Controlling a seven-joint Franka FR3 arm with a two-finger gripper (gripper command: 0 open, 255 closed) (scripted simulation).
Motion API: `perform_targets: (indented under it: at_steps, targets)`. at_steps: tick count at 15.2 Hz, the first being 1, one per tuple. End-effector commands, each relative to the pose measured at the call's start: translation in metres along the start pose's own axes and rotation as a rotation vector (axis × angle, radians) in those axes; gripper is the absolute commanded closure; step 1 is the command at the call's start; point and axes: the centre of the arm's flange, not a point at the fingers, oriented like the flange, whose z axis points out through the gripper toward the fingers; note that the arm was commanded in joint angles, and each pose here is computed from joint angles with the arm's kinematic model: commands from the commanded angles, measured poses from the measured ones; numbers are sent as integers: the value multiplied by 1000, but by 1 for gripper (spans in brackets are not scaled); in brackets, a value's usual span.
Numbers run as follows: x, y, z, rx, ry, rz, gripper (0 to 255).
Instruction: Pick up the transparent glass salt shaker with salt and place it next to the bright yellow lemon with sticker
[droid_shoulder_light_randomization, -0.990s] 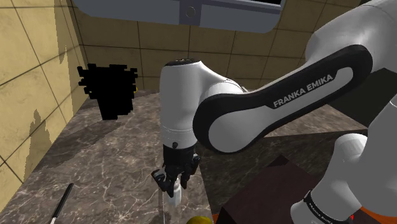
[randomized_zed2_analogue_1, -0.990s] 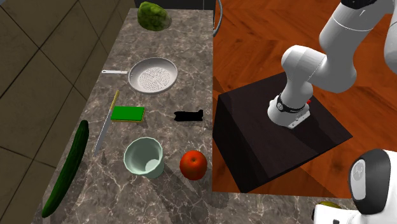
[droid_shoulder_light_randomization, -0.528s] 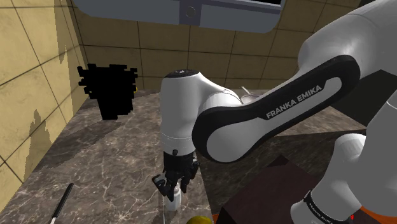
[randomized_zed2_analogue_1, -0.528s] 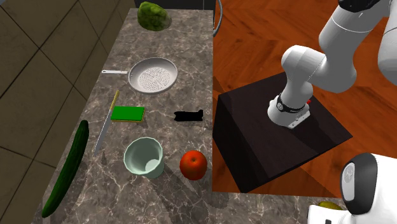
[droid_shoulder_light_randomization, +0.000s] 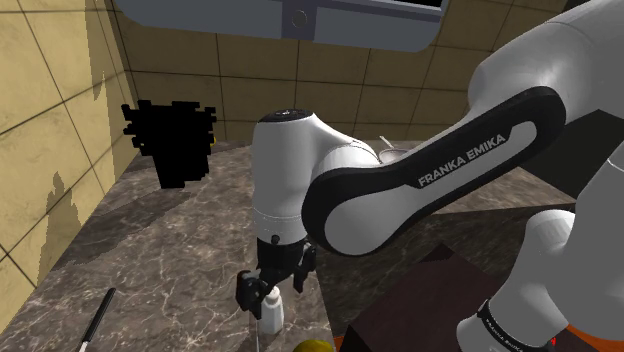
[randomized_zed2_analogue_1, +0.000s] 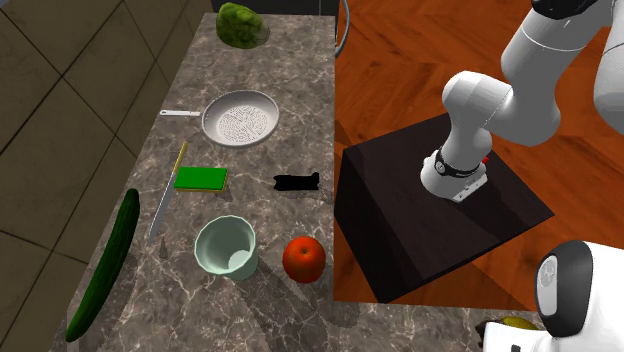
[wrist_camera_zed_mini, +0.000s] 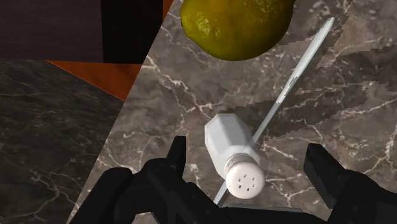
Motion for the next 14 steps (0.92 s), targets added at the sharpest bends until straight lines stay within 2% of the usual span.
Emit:
perform_targets:
  at_steps: [1,2,6,14]
  targets:
    - [0,0,0,0,0,0,0]
    - [0,0,0,0,0,0,0]
    - [0,0,-50,0,0,0,0]
    - [0,0,-50,0,0,0,0]
